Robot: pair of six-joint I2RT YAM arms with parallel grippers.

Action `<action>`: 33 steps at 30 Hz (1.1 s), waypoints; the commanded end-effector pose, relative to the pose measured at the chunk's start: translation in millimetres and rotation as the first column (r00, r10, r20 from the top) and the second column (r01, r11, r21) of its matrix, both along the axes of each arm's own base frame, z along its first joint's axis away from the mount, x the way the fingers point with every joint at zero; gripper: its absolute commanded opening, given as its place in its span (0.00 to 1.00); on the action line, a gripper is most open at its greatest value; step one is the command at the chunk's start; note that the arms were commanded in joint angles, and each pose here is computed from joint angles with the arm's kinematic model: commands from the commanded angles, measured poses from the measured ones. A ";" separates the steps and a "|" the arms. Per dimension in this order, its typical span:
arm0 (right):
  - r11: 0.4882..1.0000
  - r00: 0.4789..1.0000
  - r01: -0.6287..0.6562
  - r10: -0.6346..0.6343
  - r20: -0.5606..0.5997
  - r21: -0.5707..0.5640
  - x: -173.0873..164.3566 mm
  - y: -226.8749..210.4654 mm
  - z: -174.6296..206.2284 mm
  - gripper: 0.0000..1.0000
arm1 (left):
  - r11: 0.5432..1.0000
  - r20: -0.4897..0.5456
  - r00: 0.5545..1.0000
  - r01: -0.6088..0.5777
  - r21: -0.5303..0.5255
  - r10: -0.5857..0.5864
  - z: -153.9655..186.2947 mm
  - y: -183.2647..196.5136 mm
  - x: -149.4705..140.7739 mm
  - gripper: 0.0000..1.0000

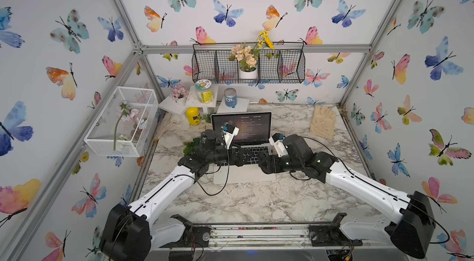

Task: Remove the wireless mouse receiver from the laptop
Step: Pick up the mouse from the center of the board.

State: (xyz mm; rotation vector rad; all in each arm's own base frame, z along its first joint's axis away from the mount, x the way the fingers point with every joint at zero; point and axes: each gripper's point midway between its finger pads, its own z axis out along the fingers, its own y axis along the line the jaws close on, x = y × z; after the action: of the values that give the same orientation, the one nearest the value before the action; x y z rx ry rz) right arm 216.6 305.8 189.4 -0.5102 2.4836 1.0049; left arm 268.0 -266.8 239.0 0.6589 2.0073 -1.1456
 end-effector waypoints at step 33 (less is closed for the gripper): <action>0.492 0.672 -0.596 0.738 0.059 0.635 -70.7 50.6 85.2 0.47 | 0.756 0.752 0.380 0.612 0.233 -0.539 61.5 21.1 -106.0 0.73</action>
State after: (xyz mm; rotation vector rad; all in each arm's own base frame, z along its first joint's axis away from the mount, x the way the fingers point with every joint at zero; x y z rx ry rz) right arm 150.9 355.4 257.4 -1.1627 1.9807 2.1661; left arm 174.7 -245.3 296.6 1.5751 0.9996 -0.9510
